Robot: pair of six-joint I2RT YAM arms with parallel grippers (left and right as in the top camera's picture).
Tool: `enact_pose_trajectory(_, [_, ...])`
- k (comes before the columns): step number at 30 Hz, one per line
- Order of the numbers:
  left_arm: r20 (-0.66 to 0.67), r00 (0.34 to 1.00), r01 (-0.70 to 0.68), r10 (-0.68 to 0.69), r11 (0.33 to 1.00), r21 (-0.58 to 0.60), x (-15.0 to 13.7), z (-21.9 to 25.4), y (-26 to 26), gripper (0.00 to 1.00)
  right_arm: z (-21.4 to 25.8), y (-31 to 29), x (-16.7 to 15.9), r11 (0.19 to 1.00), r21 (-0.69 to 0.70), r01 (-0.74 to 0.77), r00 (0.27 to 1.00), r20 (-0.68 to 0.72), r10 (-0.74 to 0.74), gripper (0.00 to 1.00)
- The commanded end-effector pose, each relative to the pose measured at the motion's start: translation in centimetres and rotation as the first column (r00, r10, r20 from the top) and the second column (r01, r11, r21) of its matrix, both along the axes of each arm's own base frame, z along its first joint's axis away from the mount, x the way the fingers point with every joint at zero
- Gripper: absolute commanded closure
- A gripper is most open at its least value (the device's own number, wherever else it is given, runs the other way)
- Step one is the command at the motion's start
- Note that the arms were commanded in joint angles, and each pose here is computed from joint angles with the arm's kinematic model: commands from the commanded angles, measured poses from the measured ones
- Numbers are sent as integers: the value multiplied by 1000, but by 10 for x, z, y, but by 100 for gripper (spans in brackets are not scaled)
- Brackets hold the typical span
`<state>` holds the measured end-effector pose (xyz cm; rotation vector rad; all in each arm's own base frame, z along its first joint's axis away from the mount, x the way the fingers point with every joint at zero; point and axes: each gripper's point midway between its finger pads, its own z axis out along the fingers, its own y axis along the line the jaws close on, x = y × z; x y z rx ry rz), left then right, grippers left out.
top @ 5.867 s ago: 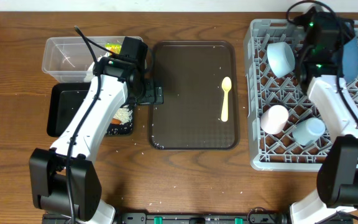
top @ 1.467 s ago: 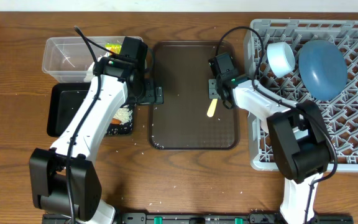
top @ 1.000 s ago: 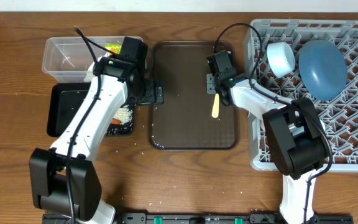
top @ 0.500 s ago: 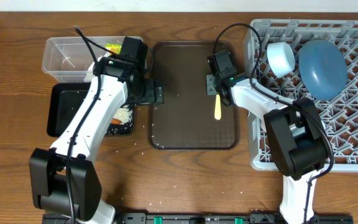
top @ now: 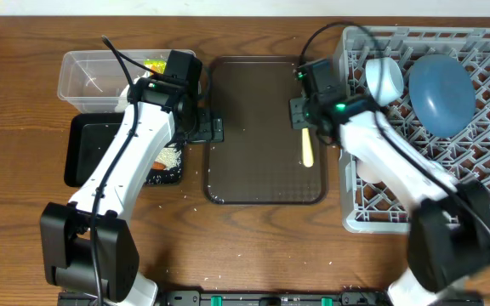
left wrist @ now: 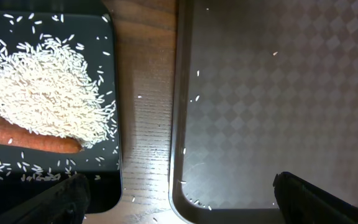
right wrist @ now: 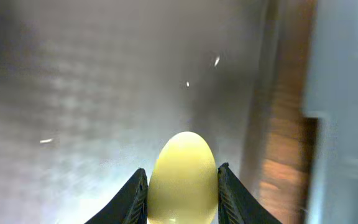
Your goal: Sort waste into correct bins and load items into the dishwasher rack
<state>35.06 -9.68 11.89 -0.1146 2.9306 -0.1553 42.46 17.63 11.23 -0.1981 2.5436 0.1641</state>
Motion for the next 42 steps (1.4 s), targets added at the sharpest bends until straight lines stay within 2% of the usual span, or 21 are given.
enact_pose_trajectory(1, [41, 999, -6, 6, 1000, 2, 5, 14, 2, 3, 42, -22, -4, 1000, -17, -12, 998, 69, 13, 72])
enact_pose_trajectory(5, [41, 999, -6, 6, 1000, 2, 5, 14, 2, 3, 63, -63, -12, 997, -69, 17, 997, 79, -12, 71])
enact_pose_trajectory(11, [41, 999, -6, 6, 1000, 2, 5, 14, 2, 3, 56, -124, -16, 984, -137, 113, 994, 28, -110, 72])
enact_pose_trajectory(20, [41, 999, -6, 6, 1000, 2, 5, 14, 2, 3, 48, -135, 43, 982, -158, 105, 981, 178, -77, 73])
enact_pose_trajectory(25, [41, 999, -6, 6, 1000, 2, 5, 14, 2, 3, 15, -133, 65, 982, -158, 105, 982, 174, -77, 72])
enact_pose_trajectory(27, [41, 999, -6, 6, 1000, 2, 5, 14, 2, 3, 2, -132, 69, 982, -161, 103, 984, 161, -77, 67])
enact_pose_trajectory(29, [41, 999, -6, 6, 1000, 2, 5, 14, 2, 3, -2, -129, 71, 984, -154, 95, 985, 158, -70, 55])
enact_pose_trajectory(31, [41, 999, -6, 6, 1000, 2, 5, 14, 2, 3, 3, -129, 73, 984, -149, 96, 982, 174, -69, 44])
enact_pose_trajectory(33, [41, 999, -6, 6, 1000, 2, 5, 14, 2, 3, 17, -128, 75, 985, -143, 99, 977, 202, -69, 39])
enact_pose_trajectory(37, [41, 999, -6, 6, 1000, 2, 5, 14, 2, 3, 63, -125, 68, 989, -113, 92, 963, 264, -59, 32])
enact_pose_trajectory(42, [41, 999, -6, 6, 1000, 2, 5, 14, 2, 3, 147, -118, 34, 998, -50, 49, 932, 362, -28, 21])
